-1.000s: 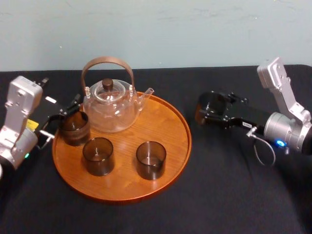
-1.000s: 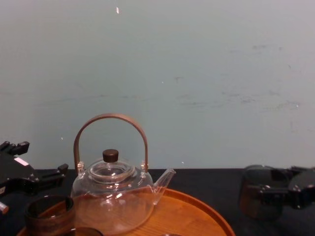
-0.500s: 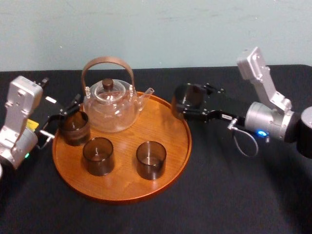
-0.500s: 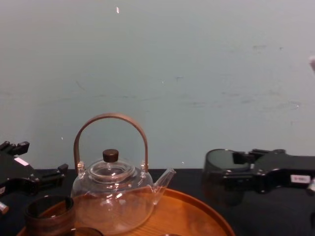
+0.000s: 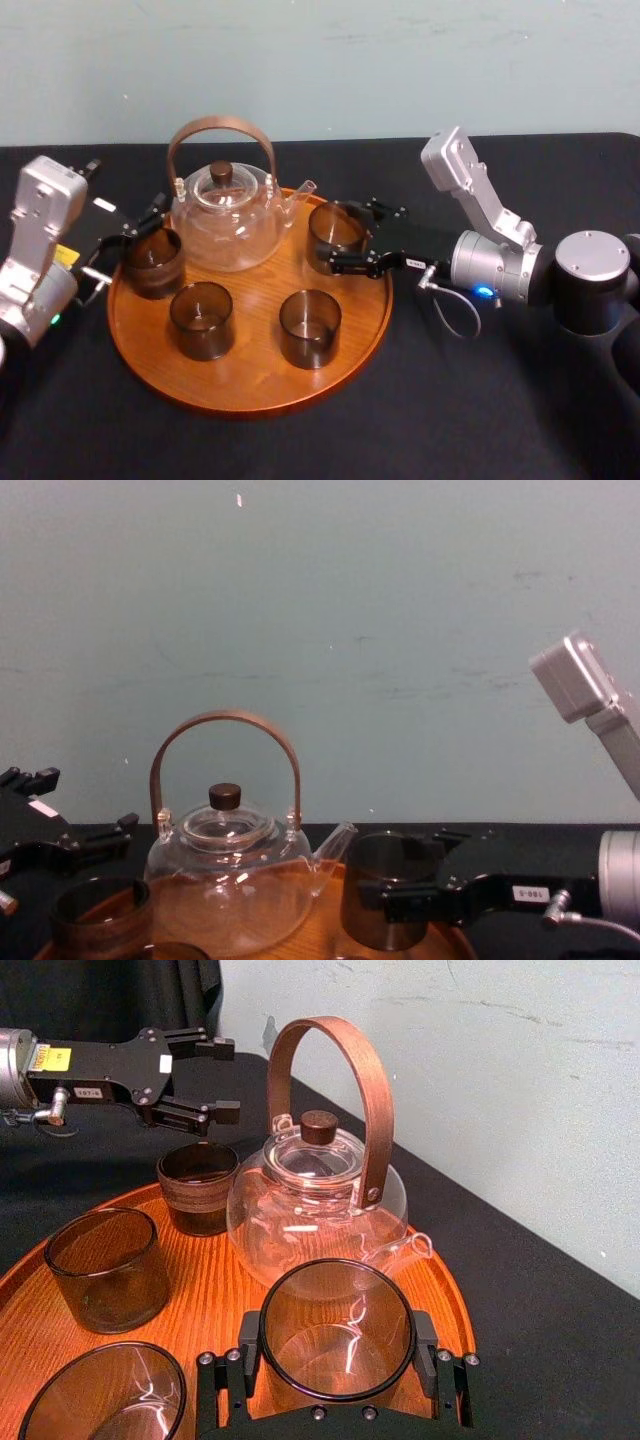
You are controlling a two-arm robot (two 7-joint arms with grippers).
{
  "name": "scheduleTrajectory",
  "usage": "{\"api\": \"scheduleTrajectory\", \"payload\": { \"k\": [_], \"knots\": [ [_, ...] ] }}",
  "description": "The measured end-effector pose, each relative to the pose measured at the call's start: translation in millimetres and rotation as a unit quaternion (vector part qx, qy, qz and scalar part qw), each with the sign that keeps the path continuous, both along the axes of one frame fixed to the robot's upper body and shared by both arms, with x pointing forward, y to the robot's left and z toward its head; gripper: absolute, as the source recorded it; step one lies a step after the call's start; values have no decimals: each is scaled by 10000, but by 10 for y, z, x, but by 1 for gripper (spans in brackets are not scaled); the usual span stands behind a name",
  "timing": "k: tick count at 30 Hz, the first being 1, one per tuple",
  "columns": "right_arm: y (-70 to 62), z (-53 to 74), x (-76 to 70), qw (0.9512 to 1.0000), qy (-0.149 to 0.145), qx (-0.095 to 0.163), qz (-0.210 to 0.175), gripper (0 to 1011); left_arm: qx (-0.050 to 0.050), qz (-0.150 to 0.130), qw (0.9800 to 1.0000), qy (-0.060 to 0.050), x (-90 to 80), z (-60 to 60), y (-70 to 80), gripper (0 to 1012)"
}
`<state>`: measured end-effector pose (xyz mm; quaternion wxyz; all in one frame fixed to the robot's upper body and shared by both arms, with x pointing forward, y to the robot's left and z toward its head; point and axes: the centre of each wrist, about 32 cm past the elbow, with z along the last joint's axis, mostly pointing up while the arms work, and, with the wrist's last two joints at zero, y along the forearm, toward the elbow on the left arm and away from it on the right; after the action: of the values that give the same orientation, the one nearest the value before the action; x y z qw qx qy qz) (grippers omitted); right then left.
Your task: Pick up the glass from the table and place it on the tray.
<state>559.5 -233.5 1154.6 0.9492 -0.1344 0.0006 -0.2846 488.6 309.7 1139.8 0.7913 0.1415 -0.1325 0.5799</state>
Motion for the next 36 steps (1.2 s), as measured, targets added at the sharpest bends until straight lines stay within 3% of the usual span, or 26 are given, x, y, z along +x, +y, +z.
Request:
{"api": "scheduleTrajectory", "payload": {
  "k": [20, 36],
  "knots": [
    [6, -186, 5, 9997, 104, -169, -109, 900, 0, 0, 10000, 0, 0, 0, 0, 1001],
    [16, -257, 15, 9995, 159, -236, -144, 900, 0, 0, 10000, 0, 0, 0, 0, 1001]
  ]
}}
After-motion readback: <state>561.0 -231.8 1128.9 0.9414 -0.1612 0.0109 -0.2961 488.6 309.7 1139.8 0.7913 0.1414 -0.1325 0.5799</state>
